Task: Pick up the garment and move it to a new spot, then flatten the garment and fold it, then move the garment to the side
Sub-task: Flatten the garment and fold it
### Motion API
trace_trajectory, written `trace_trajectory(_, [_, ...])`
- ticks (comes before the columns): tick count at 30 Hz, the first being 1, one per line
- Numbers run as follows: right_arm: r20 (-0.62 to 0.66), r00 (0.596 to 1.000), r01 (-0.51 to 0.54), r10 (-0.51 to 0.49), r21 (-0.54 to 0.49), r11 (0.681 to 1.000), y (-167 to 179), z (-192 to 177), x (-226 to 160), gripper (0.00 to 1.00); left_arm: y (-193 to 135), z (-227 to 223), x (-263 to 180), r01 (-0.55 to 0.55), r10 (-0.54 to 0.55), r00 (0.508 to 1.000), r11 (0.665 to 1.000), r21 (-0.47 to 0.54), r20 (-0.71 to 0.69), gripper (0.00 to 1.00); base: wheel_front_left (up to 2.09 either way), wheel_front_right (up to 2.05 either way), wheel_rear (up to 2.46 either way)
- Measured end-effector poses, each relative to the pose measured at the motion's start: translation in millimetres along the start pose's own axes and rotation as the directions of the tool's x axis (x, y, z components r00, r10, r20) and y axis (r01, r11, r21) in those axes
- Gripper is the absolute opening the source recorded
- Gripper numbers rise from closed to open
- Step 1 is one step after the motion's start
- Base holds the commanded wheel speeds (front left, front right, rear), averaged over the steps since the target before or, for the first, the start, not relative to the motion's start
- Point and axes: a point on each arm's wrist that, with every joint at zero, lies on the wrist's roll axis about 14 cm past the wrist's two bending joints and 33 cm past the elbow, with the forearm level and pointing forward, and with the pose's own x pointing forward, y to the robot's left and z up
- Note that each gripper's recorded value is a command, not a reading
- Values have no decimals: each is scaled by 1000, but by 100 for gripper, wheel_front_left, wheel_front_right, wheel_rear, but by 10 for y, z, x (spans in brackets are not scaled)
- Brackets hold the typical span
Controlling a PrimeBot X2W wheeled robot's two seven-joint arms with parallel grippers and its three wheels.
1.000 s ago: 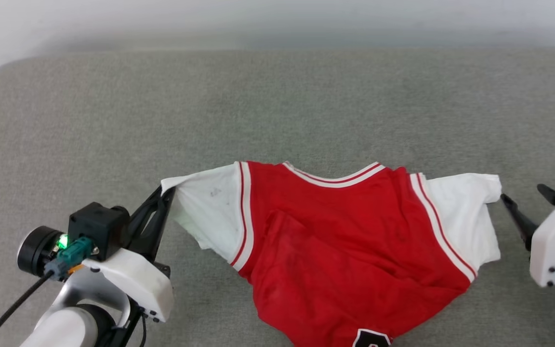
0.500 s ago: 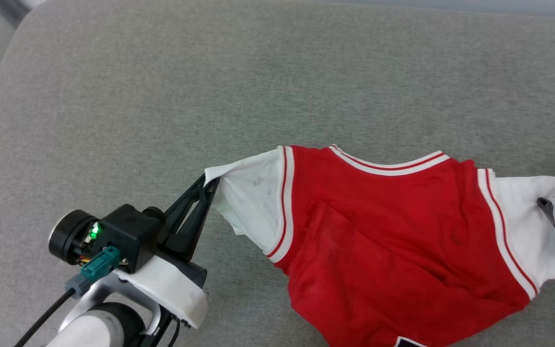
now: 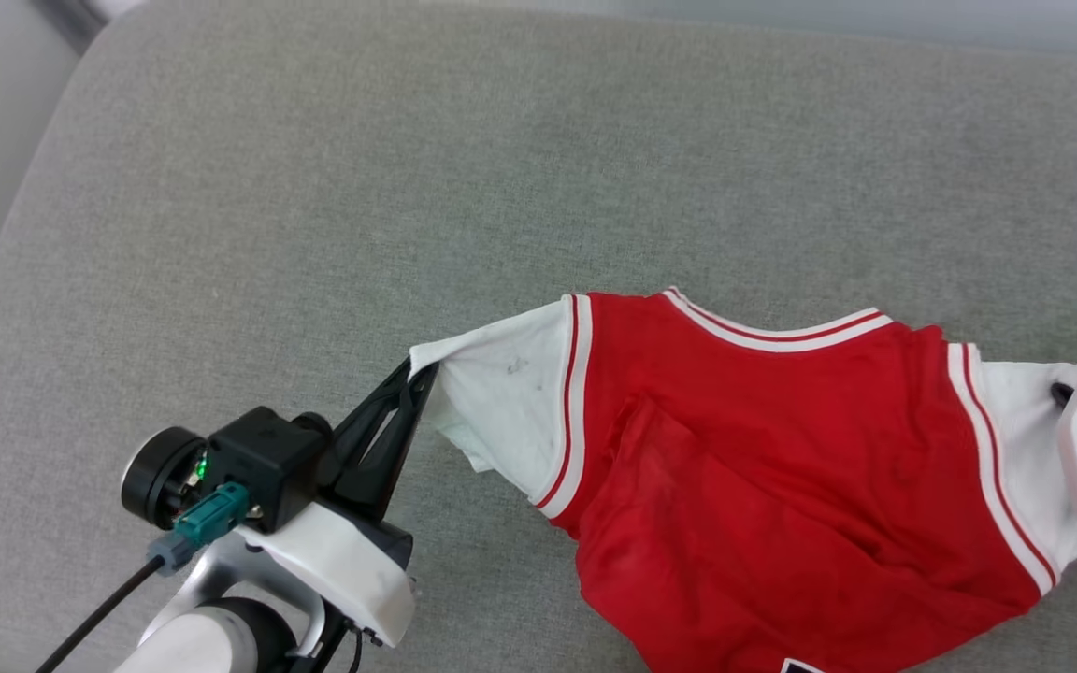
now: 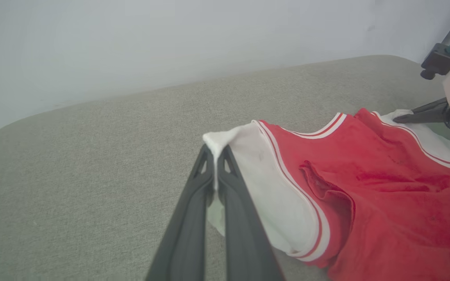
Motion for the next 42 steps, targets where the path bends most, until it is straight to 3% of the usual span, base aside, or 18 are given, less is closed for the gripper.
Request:
trace_trajectory(6, [125,990,61,-64,26,998,-235,167,-352,0,52,139,-135,-29,29,998,1000,1,50,0,0,0,0])
trace_trajectory(12, [329,933,146,-147,27,989,-481,560,-982,0,205,467,-299,-85,78,985,995,45,152,0,0,0,0])
trace_trajectory(16, [468,858,227,-210,20,974,-636,809,-1507,0,298,774,-399,-115,95,965,991,67,243,0,0,0,0])
trace_trajectory(22, [661,699,288,-272,87,954,-764,1155,-2332,0,375,1391,-546,-161,93,901,979,127,423,0,0,0,0])
trace_trajectory(26, [765,563,405,-313,74,911,-823,1361,-2904,0,351,1831,-678,-178,66,838,971,157,541,0,0,0,0])
trace_trajectory(34, [870,377,451,-317,127,883,-725,1564,-3583,0,447,2493,-1003,-274,91,696,951,145,713,0,0,0,0])
trace_trajectory(37, [885,347,453,-310,131,882,-651,1602,-3670,0,472,2611,-1070,-290,94,667,947,141,739,0,0,0,0])
trace_trajectory(42, [886,338,448,-319,146,882,-666,1613,-3685,0,501,2682,-1031,-290,77,675,942,167,734,0,0,0,0])
